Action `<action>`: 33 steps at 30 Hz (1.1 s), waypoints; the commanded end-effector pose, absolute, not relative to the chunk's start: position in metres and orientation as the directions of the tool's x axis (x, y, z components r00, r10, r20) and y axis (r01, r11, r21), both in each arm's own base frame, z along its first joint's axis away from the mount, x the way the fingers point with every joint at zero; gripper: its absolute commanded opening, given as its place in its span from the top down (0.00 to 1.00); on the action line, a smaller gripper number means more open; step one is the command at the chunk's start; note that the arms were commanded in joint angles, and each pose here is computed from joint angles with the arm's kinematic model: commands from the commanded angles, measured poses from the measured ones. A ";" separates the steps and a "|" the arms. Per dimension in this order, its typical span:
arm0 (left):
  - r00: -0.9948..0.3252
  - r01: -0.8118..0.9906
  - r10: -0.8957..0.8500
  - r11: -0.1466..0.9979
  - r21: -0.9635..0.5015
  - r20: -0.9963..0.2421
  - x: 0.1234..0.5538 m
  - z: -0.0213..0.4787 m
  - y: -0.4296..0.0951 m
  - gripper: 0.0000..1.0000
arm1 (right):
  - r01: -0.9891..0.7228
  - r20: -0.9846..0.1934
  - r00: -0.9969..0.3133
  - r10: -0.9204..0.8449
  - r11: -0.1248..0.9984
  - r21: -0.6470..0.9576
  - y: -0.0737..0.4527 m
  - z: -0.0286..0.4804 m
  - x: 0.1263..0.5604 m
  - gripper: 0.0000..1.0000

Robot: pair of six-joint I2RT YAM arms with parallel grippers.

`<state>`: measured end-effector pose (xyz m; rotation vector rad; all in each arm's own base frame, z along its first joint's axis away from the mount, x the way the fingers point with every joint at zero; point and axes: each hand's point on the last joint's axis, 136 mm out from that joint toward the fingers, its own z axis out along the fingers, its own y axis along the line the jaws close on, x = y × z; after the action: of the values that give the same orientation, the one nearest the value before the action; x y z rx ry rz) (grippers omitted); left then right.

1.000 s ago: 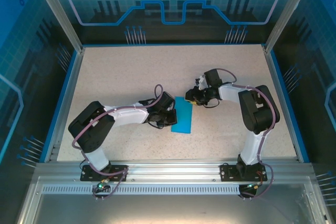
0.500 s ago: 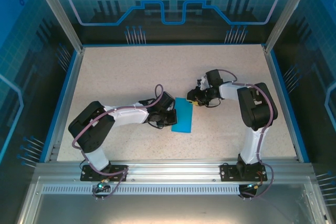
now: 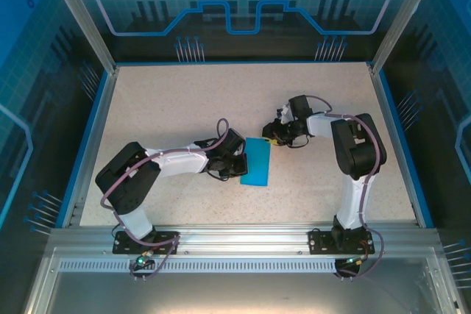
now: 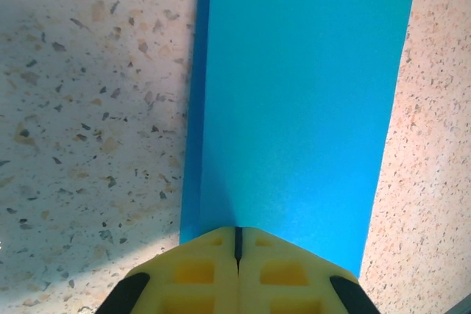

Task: Fold a paper plane with a square sheet of paper (pick it up from the middle)
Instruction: First fold in half a square sheet of paper at the center of the table.

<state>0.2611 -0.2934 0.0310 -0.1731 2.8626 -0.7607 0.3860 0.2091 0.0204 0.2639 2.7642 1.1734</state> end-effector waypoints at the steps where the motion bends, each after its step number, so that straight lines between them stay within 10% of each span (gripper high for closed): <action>1: -0.977 -0.038 -0.145 0.844 -0.534 -0.159 0.265 0.054 -0.299 0.95 | 0.172 0.010 -0.974 0.225 0.715 0.678 0.198 -0.007 0.376 0.68; 7: -0.967 -0.031 -0.166 0.832 -0.554 -0.196 0.266 0.072 -0.294 0.88 | 0.089 -0.054 -0.981 0.187 0.676 0.732 0.207 0.036 0.379 0.66; 16: -0.961 -0.078 -0.223 0.784 -0.615 -0.163 0.266 0.079 -0.284 0.49 | -0.028 -0.231 -0.957 0.173 0.740 0.672 0.185 0.102 0.365 0.52; 25: -0.968 -0.139 -0.239 0.755 -0.641 -0.072 0.261 0.064 -0.290 0.46 | -0.042 -0.227 -0.961 0.155 0.732 0.680 0.182 0.095 0.310 0.39; 33: -0.965 -0.176 -0.258 0.765 -0.619 -0.044 0.259 0.050 -0.286 0.45 | 0.005 -0.135 -0.985 0.111 0.790 0.613 0.194 0.055 0.271 0.57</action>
<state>0.2633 -0.2894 0.0616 -0.3007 2.7949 -0.9696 0.2793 0.1984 0.0668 0.0381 2.7747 1.0101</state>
